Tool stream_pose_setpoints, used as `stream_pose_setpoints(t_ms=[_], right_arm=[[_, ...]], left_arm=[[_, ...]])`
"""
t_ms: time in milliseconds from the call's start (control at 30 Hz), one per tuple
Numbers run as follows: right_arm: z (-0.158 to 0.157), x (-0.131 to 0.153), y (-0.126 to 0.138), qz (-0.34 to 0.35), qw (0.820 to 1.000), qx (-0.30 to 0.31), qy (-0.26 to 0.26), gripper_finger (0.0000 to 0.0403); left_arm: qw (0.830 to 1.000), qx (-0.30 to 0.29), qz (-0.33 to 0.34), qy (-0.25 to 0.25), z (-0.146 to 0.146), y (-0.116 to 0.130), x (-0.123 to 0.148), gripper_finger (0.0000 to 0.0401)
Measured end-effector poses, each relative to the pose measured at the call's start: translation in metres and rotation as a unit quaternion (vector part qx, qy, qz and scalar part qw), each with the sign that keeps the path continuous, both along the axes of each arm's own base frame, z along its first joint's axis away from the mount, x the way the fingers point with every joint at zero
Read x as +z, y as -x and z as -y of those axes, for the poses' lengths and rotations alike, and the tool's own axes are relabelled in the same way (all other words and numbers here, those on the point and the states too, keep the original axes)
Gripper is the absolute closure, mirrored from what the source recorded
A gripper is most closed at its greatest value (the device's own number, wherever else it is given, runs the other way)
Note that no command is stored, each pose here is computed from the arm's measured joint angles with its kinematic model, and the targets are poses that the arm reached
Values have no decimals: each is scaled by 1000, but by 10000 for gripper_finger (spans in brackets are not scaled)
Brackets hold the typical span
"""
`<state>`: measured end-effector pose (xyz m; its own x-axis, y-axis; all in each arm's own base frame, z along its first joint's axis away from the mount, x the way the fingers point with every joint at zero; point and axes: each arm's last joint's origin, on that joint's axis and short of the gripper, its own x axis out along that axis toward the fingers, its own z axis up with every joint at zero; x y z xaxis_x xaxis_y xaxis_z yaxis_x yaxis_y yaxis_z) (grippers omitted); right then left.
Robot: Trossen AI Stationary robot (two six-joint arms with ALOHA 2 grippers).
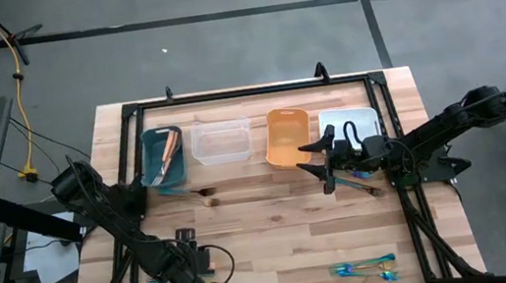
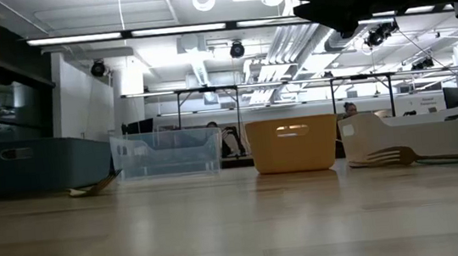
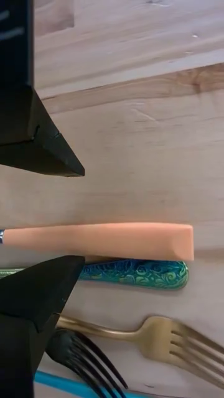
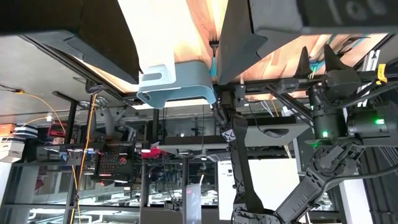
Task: Sort silverware by color (type)
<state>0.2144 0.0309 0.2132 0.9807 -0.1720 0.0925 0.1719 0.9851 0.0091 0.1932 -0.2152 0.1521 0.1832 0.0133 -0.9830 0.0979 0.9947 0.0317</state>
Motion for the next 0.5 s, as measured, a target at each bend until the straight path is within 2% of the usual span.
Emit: stream_pose_setpoints(t_ms=[500], right_arm=[[0,0,0,0,1000,0,0,192]], left_arm=[[999,-34,-10,-11,1,0,-5,190]])
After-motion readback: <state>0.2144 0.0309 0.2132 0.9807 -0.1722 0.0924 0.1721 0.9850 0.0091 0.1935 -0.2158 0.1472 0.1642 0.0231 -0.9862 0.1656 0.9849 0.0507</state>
